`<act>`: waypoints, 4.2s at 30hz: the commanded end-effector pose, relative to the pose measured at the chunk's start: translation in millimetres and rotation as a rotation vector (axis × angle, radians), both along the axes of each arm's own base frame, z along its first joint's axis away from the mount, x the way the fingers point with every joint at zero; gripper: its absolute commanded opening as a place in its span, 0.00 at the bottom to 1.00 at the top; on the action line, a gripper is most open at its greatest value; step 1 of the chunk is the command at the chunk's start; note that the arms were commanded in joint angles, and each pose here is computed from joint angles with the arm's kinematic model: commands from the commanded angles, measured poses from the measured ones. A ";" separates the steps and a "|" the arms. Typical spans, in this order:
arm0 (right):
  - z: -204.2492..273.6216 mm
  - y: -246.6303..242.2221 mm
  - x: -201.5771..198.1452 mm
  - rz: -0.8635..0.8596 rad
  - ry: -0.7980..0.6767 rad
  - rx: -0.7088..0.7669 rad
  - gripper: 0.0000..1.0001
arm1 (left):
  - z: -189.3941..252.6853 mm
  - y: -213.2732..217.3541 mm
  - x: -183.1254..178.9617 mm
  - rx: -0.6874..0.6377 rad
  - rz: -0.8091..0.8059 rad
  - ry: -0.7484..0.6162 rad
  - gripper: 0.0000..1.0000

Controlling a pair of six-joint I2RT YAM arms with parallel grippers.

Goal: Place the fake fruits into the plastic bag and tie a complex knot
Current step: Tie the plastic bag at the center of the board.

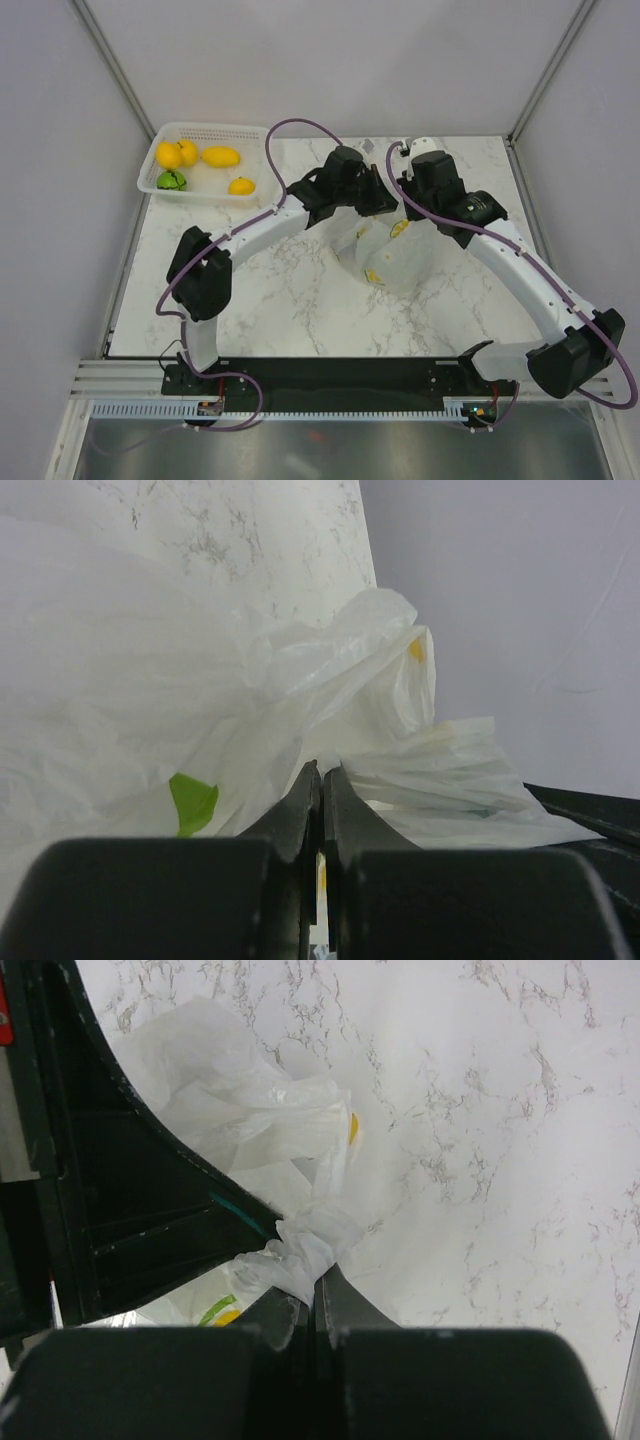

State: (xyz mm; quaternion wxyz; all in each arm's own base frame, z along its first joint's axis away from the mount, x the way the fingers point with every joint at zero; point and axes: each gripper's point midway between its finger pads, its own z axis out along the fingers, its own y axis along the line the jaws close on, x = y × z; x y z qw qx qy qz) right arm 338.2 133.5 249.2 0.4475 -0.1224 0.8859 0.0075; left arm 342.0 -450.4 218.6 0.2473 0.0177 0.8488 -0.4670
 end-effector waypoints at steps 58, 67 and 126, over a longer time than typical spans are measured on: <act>105.1 112.1 9.4 -0.064 -0.116 0.090 0.00 | 64.5 -89.2 -62.1 -0.424 -0.516 0.269 0.02; 89.4 105.1 6.2 -0.017 -0.055 0.115 0.00 | 60.3 -102.0 -69.0 -0.429 -0.519 0.356 0.02; 71.7 55.2 -37.9 -0.031 0.038 0.248 0.00 | 50.3 -118.0 -66.4 -0.544 -0.473 0.563 0.02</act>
